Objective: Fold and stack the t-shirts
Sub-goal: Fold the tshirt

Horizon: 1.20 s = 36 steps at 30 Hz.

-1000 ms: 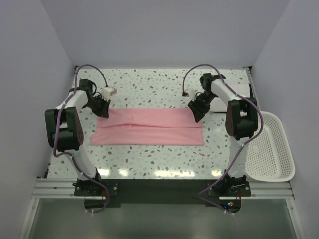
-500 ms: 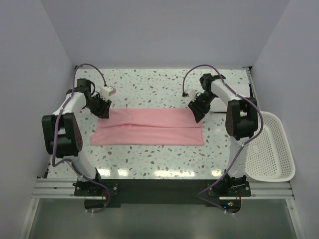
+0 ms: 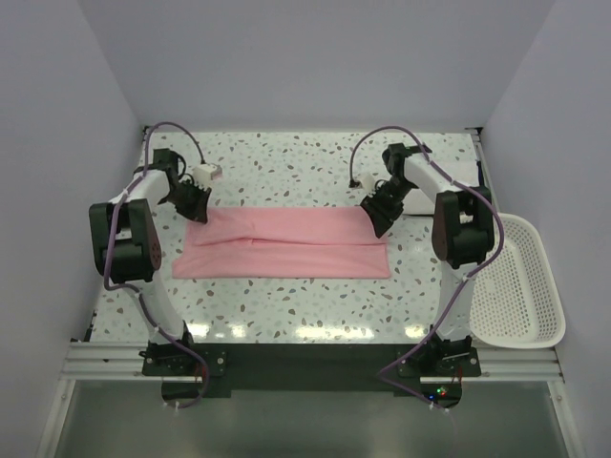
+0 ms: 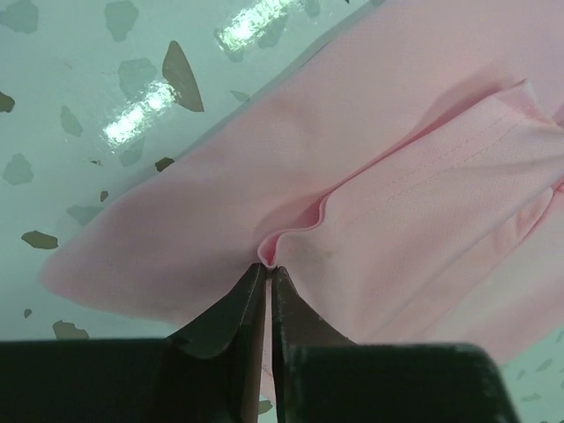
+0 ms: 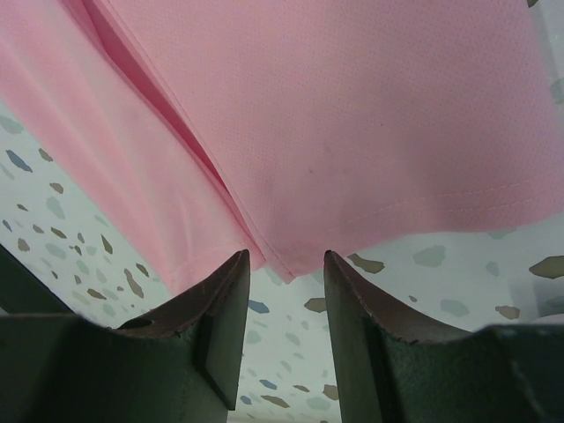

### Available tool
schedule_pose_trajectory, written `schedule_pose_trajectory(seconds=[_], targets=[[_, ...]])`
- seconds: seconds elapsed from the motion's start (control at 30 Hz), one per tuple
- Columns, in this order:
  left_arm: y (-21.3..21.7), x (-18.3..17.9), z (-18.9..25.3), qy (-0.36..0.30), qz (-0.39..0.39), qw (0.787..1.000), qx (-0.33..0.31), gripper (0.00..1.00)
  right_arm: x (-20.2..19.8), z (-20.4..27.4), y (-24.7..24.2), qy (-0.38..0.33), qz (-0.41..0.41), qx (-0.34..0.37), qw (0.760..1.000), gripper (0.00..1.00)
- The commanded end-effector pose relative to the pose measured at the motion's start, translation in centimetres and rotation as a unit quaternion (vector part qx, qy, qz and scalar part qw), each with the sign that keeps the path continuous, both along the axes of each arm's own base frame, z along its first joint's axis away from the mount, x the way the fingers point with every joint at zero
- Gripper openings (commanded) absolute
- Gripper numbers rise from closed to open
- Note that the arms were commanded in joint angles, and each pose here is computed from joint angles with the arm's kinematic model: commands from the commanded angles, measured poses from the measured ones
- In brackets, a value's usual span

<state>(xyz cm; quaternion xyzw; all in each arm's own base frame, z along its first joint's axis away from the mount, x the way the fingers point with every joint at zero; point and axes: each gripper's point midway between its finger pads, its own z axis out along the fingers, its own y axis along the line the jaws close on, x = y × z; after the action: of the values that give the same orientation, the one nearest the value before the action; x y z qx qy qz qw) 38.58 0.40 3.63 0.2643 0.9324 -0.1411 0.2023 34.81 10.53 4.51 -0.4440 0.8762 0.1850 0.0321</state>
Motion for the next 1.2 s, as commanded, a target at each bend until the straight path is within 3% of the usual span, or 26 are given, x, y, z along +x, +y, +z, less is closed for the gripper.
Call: schedule_pose_trajectory(seconds=[0.0, 0.1, 0.4, 0.57, 0.77, 0.87, 0.97, 1.17], targets=[[-0.6, 0.4, 2.5, -0.026, -0.013, 0.999, -0.023, 0.10, 0.5, 1.2, -0.1, -0.022, 0.000, -0.003, 1.000, 0.43], [-0.7, -1.1, 3.3, -0.022, -0.029, 0.999, -0.021, 0.00, 0.2, 1.3, -0.3, -0.020, 0.002, -0.005, 1.000, 0.42], [-0.2, -6.9, 2.8, 0.022, -0.051, 0.998, -0.001, 0.00, -0.7, 1.1, -0.9, -0.018, 0.013, -0.018, 1.000, 0.42], [0.3, -8.1, 1.7, 0.034, -0.043, 0.998, 0.012, 0.00, -0.9, 0.8, -1.2, -0.017, 0.016, -0.022, 0.999, 0.42], [1.4, -6.8, -0.1, 0.033, 0.000, 0.999, 0.036, 0.00, -1.0, 0.7, -1.3, -0.017, 0.016, -0.026, 0.999, 0.42], [2.0, -6.0, 0.4, 0.026, 0.016, 0.999, 0.040, 0.13, -0.9, 1.0, -1.3, -0.018, 0.017, -0.026, 0.999, 0.42], [2.6, -4.2, 4.2, -0.022, 0.019, 1.000, -0.002, 0.24, -0.7, 2.2, -0.7, -0.024, 0.011, -0.011, 1.000, 0.42], [1.0, -0.2, 9.0, -0.105, 0.020, 0.992, -0.069, 0.25, 1.3, 5.0, 1.0, -0.058, -0.022, 0.028, 0.998, 0.39]])
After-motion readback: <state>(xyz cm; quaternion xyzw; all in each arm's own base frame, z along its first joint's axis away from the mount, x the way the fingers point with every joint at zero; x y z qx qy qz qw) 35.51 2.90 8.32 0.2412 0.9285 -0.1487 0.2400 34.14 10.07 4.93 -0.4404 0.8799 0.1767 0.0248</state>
